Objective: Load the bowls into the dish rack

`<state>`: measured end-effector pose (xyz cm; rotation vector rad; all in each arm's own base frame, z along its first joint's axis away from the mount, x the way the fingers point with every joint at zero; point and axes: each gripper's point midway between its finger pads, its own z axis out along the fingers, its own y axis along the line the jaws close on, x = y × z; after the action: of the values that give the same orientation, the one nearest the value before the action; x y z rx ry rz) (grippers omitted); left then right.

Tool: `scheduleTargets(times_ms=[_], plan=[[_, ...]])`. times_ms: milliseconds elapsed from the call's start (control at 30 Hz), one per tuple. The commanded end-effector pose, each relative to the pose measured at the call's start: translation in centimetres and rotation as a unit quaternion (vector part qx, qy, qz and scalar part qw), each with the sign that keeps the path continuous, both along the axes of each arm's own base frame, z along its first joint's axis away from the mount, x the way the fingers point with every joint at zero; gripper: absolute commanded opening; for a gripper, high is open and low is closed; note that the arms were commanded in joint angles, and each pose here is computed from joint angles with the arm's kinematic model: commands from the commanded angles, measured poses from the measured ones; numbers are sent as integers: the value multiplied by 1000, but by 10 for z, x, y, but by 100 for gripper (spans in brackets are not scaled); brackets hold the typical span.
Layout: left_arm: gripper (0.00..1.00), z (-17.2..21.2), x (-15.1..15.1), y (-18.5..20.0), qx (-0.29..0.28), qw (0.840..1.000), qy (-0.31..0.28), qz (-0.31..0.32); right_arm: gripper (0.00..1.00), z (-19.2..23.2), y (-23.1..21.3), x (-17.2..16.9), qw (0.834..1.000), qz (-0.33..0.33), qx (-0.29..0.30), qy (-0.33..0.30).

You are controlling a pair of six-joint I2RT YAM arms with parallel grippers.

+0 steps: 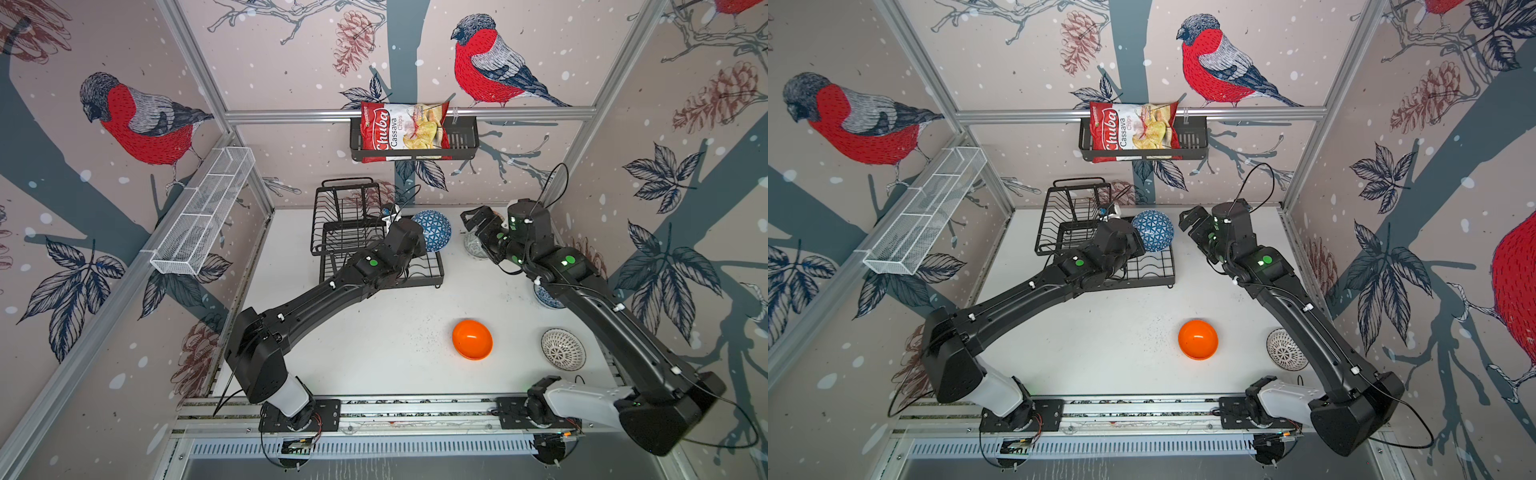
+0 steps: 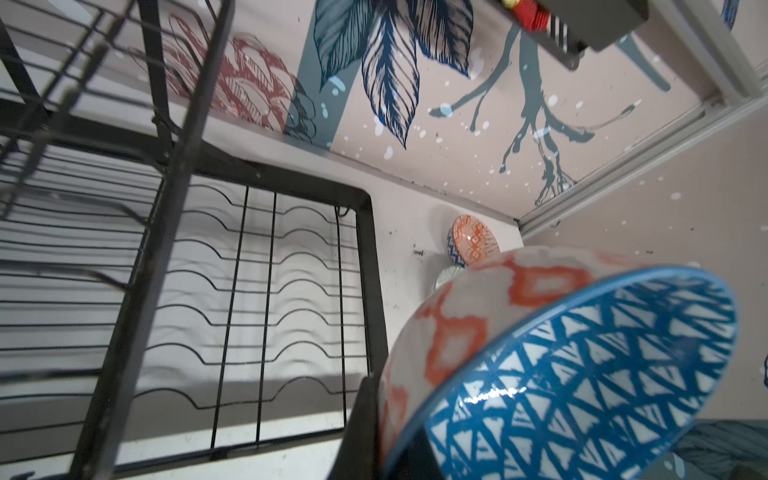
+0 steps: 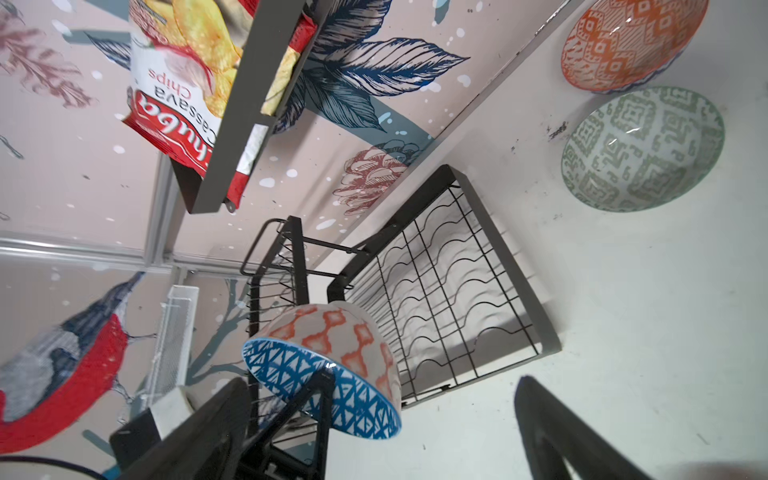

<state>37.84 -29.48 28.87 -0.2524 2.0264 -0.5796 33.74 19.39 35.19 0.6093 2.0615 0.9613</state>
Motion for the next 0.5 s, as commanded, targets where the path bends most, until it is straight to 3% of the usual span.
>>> scheduleTargets(times_ms=[0, 100, 467], plan=[[0, 46, 16, 14, -21, 994, -98, 54, 99, 33, 16, 2, 996, 11, 86, -11], [0, 58, 22, 19, -15, 988, -133, 72, 100, 59, 25, -1, 990, 16, 136, -20], [0, 76, 33, 15, 1, 977, -195, 82, 100, 64, 68, 13, 969, 24, 244, 20]])
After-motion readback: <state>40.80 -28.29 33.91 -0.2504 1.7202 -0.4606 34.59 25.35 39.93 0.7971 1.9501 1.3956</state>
